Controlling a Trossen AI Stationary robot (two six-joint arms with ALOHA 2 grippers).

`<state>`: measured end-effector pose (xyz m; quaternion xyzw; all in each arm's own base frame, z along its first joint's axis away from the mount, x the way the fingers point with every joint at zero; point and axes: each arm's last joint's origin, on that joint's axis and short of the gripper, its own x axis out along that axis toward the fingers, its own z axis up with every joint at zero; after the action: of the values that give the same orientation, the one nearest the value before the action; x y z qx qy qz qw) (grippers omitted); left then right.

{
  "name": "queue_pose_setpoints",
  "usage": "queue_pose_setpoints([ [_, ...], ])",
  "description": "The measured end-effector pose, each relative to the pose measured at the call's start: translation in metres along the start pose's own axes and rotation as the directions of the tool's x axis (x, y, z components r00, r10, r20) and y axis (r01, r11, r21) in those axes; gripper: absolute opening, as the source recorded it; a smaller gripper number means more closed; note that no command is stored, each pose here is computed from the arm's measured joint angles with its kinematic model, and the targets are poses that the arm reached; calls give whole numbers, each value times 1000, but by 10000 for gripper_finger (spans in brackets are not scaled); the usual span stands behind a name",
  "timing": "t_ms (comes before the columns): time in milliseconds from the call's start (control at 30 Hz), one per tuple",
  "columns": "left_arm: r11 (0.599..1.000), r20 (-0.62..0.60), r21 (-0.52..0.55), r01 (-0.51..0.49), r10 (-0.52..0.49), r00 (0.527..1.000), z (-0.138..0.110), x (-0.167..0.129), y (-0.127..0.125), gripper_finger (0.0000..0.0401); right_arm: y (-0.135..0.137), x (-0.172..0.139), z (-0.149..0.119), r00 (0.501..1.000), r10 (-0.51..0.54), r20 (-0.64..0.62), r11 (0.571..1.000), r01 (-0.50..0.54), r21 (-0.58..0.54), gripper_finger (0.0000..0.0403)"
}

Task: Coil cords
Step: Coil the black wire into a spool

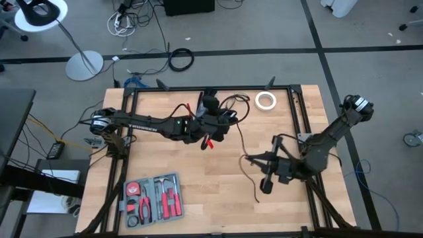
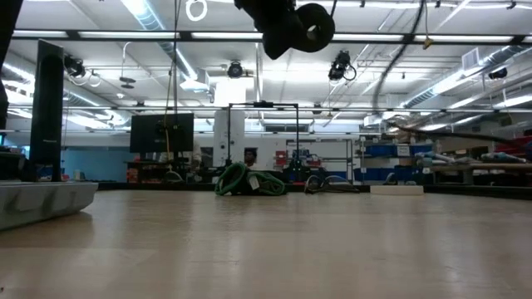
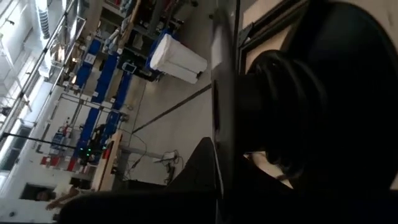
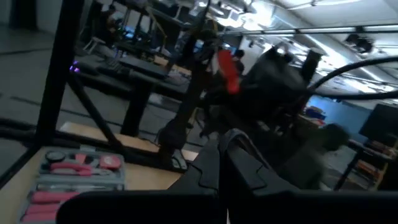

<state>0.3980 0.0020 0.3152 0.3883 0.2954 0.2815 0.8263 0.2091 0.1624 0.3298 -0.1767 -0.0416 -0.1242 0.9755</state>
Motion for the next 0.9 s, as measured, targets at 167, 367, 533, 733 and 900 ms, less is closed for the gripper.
queue_pose_setpoints([
  [167, 996, 21, -93, 20, -18, 1000, 1, -1, -1, 0, 7, 19, -15, 999, -27, -25, 999, 27, -28, 2],
  [367, 986, 46, -159, 49, -42, 998, 3, -1, -2, 0, 3, 38, -22, 998, 35, 43, 999, -34, -24, 2],
  [533, 972, 92, -226, 68, -48, 995, 6, -2, 0, 0, -2, 50, -32, 996, 86, 26, 996, -86, -2, 3],
  [733, 943, 172, -305, 136, -86, 981, 12, -4, -1, 0, -8, 58, -47, 991, 113, -70, 994, -112, 17, 3],
  [900, 938, 208, -298, 180, -120, 971, 15, -8, -5, 0, -10, 51, -46, 988, 103, -119, 995, -102, 15, 3],
])
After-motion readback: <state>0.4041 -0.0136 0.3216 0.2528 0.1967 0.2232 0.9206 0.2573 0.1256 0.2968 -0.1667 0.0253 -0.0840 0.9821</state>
